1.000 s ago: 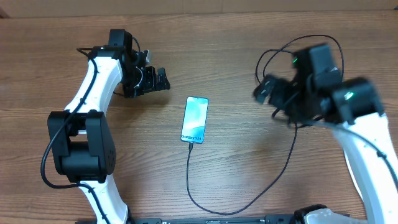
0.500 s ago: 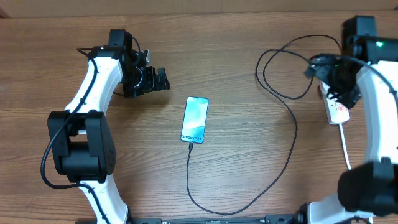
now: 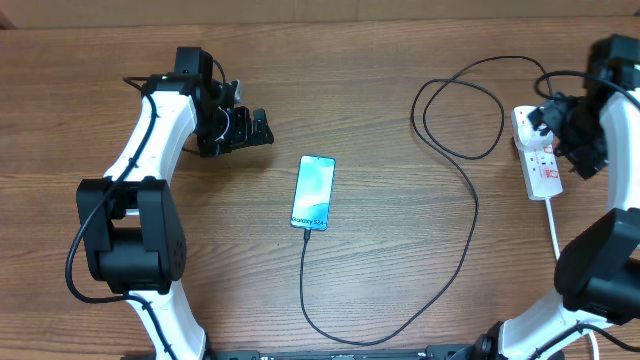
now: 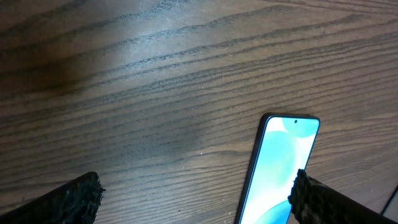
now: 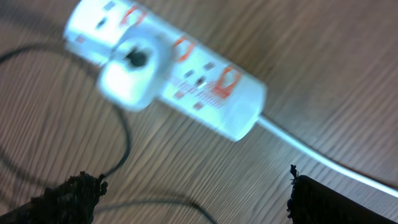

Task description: Plug charger to phone and switch on socket

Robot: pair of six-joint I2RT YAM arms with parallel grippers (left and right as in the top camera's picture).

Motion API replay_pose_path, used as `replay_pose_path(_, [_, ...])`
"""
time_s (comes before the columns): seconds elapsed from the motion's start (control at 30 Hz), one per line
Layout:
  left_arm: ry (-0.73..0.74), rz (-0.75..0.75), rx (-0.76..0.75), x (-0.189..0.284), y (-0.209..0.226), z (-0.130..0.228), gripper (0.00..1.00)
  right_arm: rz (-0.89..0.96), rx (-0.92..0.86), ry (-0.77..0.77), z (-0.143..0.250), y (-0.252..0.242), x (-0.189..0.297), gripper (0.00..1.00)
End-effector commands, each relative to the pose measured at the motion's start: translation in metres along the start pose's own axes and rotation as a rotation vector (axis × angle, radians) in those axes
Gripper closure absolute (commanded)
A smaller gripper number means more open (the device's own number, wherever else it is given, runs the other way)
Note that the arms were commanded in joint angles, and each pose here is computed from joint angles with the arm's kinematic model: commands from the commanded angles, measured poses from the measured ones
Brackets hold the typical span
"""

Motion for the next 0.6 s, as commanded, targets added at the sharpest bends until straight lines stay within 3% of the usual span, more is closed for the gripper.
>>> replay_pose_path(0.0, [-0.004, -0.003, -0.012, -0.001, 0.000, -0.004, 0.00, 0.036, -0.130, -0.019, -0.021, -0.016, -0.010, 0.00])
replay_pose_path(0.57, [-0.004, -0.003, -0.012, -0.001, 0.000, -0.004, 0.00, 0.094, -0.177, 0.015, -0.047, -0.011, -0.084, 0.00])
Point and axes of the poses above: each gripper's point midway between its finger pads, its own x axis back along the fingers, its own y axis along the line the jaws close on, z = x × y, the point moved 9 cm from there along x, back along the fingers, and after that the axes turned 13 degrees about -x, right-handed, at the moved point
